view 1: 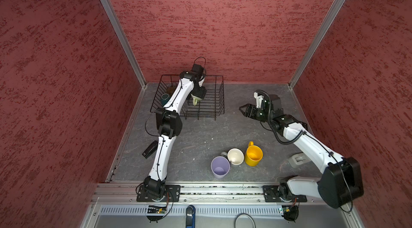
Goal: Load cups into a dish rack
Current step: Move the dish rack to the top-center of the table.
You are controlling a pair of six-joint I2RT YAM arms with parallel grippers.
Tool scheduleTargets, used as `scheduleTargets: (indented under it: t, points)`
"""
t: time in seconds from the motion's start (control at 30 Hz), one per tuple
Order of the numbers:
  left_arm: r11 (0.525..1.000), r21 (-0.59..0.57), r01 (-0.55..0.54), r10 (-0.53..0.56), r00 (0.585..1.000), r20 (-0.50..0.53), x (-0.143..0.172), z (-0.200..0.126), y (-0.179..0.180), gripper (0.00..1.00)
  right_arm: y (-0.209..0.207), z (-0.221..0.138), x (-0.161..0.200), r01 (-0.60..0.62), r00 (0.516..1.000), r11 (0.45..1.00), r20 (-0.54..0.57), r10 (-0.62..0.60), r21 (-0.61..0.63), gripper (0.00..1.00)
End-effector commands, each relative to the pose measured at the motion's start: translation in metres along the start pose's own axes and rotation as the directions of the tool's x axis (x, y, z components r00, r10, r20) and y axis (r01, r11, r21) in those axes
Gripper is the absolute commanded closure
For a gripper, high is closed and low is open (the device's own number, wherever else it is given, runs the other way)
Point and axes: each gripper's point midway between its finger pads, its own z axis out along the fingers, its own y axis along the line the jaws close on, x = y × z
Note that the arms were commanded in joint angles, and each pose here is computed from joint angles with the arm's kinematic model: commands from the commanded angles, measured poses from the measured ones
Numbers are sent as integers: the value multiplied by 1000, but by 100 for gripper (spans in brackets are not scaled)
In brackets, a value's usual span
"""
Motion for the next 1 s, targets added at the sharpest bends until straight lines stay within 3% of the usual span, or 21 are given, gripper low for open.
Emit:
scheduleTargets:
  t: [0.0,0.43,0.97]
  points:
    - [1000,-20,20,-18,997,71,-15,-20,6,100,10,18,-11,47,999,999,-7,-47,-1,36]
    - [999,-14,39,-38,996,80,-14,-26,8,100,23,112,11,117,982,993,-152,-112,24,47]
    - [999,-15,46,-44,994,103,-16,-40,12,100,12,147,28,133,975,988,-187,-116,80,66]
